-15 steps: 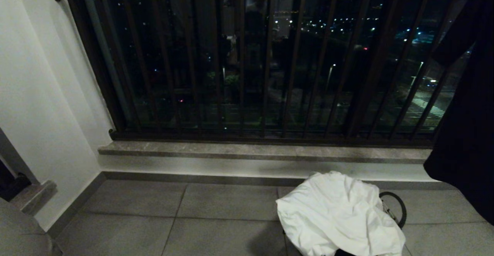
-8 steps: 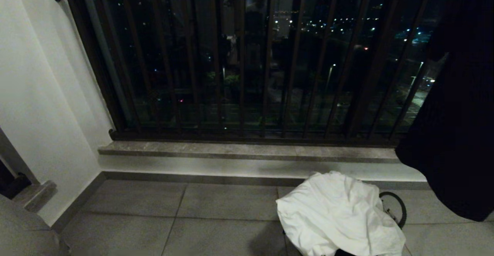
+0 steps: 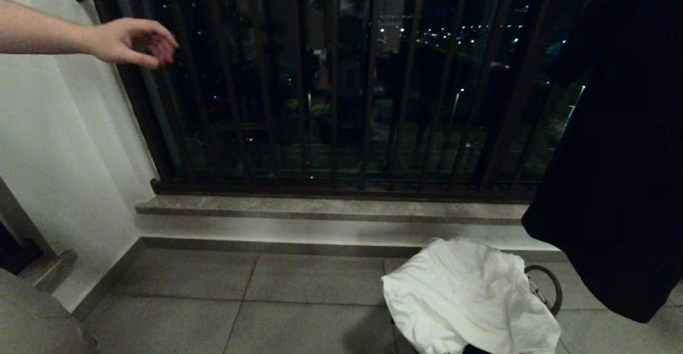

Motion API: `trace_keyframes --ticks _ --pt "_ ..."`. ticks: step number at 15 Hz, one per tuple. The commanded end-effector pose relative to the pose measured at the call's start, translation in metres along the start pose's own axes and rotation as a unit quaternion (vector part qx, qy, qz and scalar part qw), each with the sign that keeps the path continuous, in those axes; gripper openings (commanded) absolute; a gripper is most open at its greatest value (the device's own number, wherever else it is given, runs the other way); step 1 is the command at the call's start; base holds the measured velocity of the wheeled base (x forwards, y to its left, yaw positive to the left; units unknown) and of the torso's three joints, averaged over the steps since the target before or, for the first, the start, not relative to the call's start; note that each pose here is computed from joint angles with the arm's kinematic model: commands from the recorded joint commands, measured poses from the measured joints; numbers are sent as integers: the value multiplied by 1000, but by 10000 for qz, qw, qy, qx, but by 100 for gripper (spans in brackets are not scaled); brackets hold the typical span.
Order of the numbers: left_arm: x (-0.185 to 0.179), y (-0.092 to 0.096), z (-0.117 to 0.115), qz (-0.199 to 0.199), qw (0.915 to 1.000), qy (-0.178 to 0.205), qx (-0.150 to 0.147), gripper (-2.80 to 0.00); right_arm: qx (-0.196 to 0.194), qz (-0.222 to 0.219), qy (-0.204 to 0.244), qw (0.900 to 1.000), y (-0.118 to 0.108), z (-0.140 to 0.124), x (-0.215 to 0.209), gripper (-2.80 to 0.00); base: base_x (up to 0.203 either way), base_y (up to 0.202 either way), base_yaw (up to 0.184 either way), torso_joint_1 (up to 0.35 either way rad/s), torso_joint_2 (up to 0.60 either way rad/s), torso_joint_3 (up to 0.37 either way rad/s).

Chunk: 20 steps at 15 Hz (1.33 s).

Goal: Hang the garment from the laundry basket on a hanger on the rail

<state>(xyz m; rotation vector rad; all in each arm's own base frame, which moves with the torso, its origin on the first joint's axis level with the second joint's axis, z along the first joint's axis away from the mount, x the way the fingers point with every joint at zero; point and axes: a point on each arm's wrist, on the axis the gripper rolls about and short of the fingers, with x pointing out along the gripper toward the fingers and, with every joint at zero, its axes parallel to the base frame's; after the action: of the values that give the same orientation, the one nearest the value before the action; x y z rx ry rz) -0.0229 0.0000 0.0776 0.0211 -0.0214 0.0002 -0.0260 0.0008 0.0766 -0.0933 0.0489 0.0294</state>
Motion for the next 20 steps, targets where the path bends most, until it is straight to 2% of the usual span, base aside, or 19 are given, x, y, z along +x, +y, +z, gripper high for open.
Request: trace_keyframes --ticks 1,20 --pt "1 0 -2 -1 10000 38 2 -280 -4 0 10 10000 0 0 0 -280 0 0 0 0 0 0" --pt "1 0 -2 7 10000 30 -36 -280 -11 5 17 10000 0 0 0 -280 0 0 0 0 0 0"
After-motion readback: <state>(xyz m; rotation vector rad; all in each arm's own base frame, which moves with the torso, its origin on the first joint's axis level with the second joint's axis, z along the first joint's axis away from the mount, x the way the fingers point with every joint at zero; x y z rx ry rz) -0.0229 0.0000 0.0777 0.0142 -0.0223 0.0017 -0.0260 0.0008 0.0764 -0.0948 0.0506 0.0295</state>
